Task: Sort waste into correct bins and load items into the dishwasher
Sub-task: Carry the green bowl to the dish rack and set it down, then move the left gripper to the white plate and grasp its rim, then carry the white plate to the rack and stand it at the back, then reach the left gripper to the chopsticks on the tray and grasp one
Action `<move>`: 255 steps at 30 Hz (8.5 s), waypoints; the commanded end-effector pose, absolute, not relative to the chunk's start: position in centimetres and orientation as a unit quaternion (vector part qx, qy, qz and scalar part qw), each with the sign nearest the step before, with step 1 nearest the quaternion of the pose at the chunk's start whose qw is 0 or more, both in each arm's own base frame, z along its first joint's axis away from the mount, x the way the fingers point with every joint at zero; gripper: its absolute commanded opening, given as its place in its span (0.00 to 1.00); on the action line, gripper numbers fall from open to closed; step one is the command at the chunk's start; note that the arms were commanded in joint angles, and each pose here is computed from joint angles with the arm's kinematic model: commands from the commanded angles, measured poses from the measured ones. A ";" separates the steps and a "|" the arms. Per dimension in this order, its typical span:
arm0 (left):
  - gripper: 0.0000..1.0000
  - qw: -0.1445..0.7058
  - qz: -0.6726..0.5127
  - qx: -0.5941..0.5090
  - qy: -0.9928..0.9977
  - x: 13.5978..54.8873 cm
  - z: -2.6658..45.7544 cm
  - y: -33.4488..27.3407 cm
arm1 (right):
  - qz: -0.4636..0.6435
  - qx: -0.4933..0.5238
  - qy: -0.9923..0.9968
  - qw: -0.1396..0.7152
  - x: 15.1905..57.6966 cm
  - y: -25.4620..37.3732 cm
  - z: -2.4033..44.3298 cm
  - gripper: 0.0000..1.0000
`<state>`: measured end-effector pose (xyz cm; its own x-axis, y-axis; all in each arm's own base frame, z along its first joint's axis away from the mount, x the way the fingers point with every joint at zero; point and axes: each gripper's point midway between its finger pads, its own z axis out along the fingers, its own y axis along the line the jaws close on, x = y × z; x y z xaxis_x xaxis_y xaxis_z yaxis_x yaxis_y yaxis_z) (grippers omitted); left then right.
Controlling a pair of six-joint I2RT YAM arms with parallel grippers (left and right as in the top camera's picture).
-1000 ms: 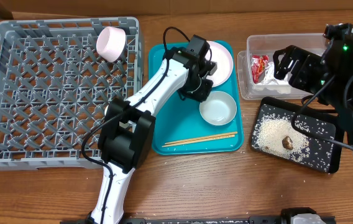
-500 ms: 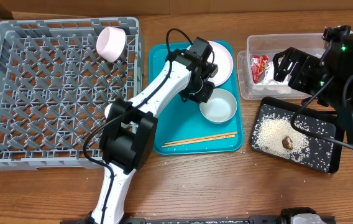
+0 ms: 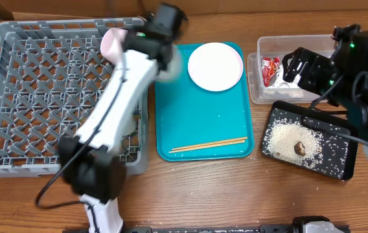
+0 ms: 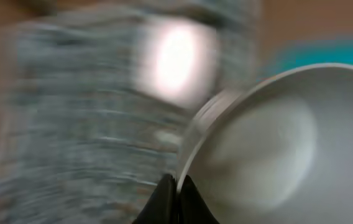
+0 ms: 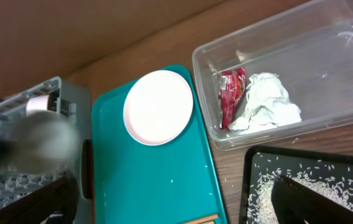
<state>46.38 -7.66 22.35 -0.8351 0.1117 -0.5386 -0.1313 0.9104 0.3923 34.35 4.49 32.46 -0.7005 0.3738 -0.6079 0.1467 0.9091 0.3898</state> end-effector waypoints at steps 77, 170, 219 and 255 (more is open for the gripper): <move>0.10 0.280 0.574 -0.062 0.767 42.6 15.7 3.4 | 0.165 0.150 0.939 0.262 35.8 5.5 27.3 1.00; 0.04 0.399 0.388 0.083 0.827 48.2 34.6 -1.8 | 0.163 0.151 0.941 0.256 35.5 5.4 27.0 1.00; 0.90 0.354 0.412 0.000 0.840 53.0 29.2 7.8 | 0.163 0.151 0.941 0.256 35.5 5.4 27.0 1.00; 0.91 -0.037 -0.131 0.642 0.755 31.5 5.3 -26.3 | 0.163 0.151 0.941 0.256 35.5 5.4 27.0 1.00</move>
<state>31.93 -26.75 5.66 -0.1907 0.9757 -0.1076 0.9586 0.1615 -0.2345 35.18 5.50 26.70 -0.8292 0.3655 -0.4229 0.2038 0.9022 0.3801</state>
